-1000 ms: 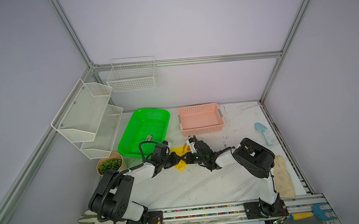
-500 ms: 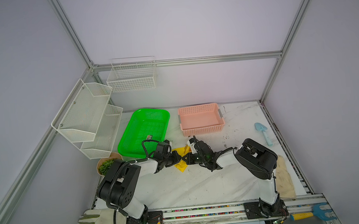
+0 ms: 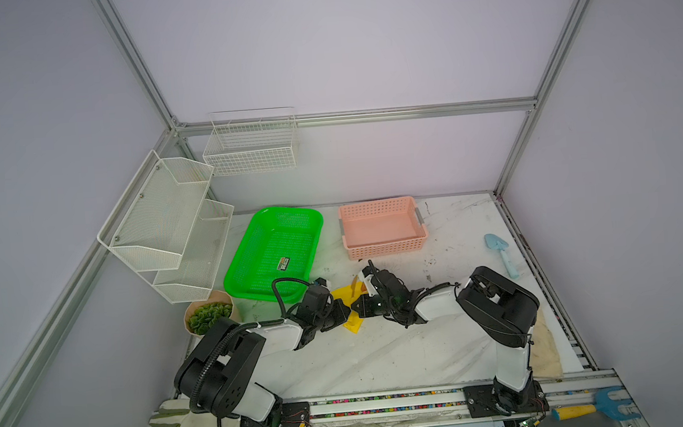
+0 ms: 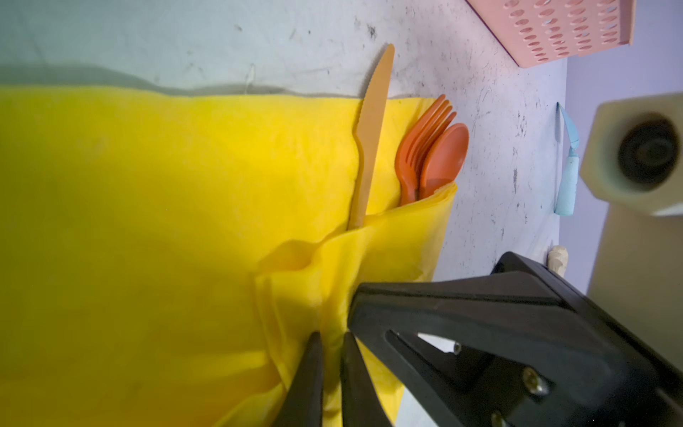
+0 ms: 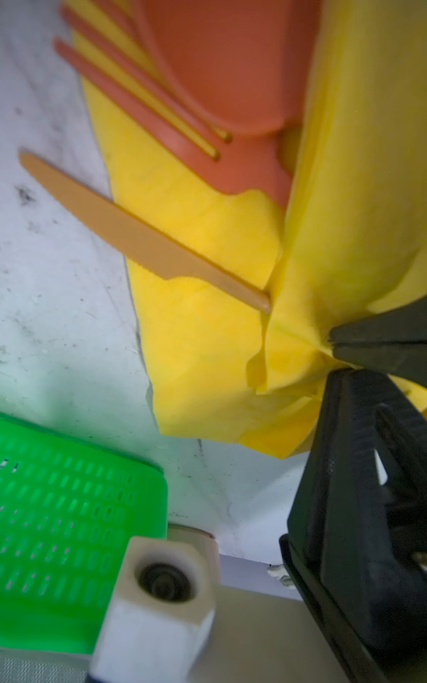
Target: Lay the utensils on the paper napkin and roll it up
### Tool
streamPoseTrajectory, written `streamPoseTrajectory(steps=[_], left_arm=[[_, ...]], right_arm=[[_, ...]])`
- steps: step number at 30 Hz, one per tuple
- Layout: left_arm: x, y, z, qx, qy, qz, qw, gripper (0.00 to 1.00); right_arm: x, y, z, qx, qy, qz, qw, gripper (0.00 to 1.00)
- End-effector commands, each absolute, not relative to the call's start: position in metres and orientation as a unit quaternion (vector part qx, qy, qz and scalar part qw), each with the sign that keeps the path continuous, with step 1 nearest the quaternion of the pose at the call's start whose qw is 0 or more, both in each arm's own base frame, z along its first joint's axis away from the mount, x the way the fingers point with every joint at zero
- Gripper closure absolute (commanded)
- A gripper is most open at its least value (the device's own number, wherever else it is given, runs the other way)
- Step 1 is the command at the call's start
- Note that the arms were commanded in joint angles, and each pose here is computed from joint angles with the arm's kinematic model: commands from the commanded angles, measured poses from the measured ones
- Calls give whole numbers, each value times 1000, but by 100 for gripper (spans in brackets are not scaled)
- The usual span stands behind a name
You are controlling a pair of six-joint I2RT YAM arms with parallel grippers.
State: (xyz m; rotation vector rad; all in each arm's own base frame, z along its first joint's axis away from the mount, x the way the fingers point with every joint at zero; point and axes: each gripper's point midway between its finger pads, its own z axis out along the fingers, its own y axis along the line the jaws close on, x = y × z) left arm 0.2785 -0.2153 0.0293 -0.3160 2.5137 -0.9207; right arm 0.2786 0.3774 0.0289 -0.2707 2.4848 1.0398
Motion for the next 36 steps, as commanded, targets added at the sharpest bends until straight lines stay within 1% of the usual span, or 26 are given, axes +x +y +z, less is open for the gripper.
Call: streamPoseTrajectory(steps=[1, 3, 7, 9, 11, 13, 15, 18, 23, 30, 33, 36], left_arm=[[257, -209, 14, -143, 916, -320, 195, 88], [255, -208, 12, -149, 916, -319, 194, 88], [254, -212, 11, -151, 915, -322, 192, 89], [255, -212, 10, -153, 915, -320, 192, 89], [256, -212, 7, -154, 916, -317, 190, 89], [256, -213, 4, -155, 918, -315, 186, 89], [256, -214, 3, -154, 918, -314, 184, 89], [255, -213, 1, -156, 919, -313, 183, 90], [254, -211, 1, -159, 918, -313, 187, 90], [251, -208, -1, -160, 919, -310, 186, 90], [250, -207, -1, -160, 918, -310, 186, 90], [249, -206, -1, -162, 917, -311, 188, 91]], right_arm=[[261, 339, -9, -92, 941, 275, 173, 99], [264, 337, 0, -90, 942, 267, 181, 98], [270, 344, 33, -90, 933, 286, 199, 86], [275, 348, 52, -86, 929, 292, 211, 70], [279, 353, 72, -83, 923, 304, 221, 60], [282, 355, 87, -76, 920, 308, 229, 48], [286, 353, 99, -66, 920, 304, 238, 43], [292, 339, 105, -35, 930, 270, 247, 40], [294, 312, 86, 9, 957, 182, 225, 39], [279, 325, 65, 0, 972, 153, 177, 39], [274, 332, 56, -2, 977, 144, 159, 37], [276, 334, 49, 0, 979, 127, 157, 35]])
